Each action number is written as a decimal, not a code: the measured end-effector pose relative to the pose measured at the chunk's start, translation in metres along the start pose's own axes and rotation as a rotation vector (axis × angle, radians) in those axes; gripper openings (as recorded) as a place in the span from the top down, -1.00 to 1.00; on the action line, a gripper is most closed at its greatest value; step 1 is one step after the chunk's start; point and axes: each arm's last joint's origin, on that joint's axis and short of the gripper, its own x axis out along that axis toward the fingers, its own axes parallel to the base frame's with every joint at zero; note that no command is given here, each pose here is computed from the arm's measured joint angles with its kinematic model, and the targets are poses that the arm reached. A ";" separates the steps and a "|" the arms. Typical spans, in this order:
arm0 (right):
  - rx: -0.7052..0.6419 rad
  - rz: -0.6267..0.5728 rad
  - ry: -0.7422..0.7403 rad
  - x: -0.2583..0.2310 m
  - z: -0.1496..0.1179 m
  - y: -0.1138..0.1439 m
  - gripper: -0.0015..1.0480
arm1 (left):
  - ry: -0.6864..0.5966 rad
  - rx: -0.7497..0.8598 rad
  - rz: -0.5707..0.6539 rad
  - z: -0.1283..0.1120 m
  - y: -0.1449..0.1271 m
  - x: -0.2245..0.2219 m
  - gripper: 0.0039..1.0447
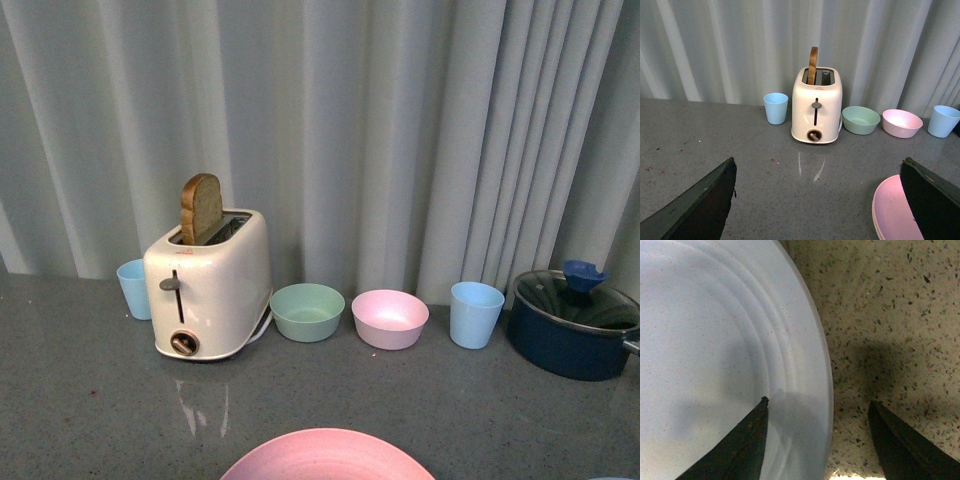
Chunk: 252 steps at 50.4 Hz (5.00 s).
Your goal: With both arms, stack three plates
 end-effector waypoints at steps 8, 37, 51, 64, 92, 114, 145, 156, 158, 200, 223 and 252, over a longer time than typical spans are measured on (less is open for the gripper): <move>0.041 -0.016 -0.010 -0.007 -0.006 -0.015 0.40 | 0.000 0.000 0.000 0.000 0.000 0.000 -0.87; 0.073 0.086 -0.237 -0.060 0.024 -0.019 0.94 | 0.000 0.000 0.000 0.000 0.000 0.000 -0.87; 0.085 0.262 -0.392 -0.098 0.062 0.019 0.94 | 0.000 0.000 0.000 0.000 0.000 0.000 -0.87; 0.003 0.373 -0.397 -0.075 0.080 0.087 0.94 | 0.000 0.000 0.000 0.000 0.000 0.000 -0.87; -0.180 0.549 -0.275 -0.021 0.090 0.190 0.94 | 0.000 0.000 0.000 0.000 0.000 0.000 -0.87; -0.230 0.583 -0.222 -0.002 0.081 0.213 0.94 | 0.000 0.000 0.000 0.000 0.000 0.000 -0.87; -0.130 0.660 -0.461 -0.065 0.097 0.179 -0.87 | -0.001 0.000 0.000 0.000 0.000 0.000 -0.87; -0.113 0.296 -0.757 -0.065 0.082 0.176 -0.54 | -0.001 0.000 -0.001 0.000 0.000 0.000 -0.87; -0.098 0.220 -0.816 -0.070 0.077 0.172 -0.44 | -0.001 0.000 0.000 0.000 0.000 0.000 -0.87; -0.070 0.084 -0.939 -0.155 0.018 0.122 0.94 | 0.000 0.000 0.000 0.000 0.000 0.000 -0.87; -0.070 0.085 -0.953 -0.175 -0.004 0.119 0.94 | 0.000 0.000 0.000 0.000 0.000 0.000 -0.87; -0.069 0.086 -0.967 -0.188 -0.017 0.117 0.94 | 0.000 0.000 0.000 0.000 0.000 0.000 -0.87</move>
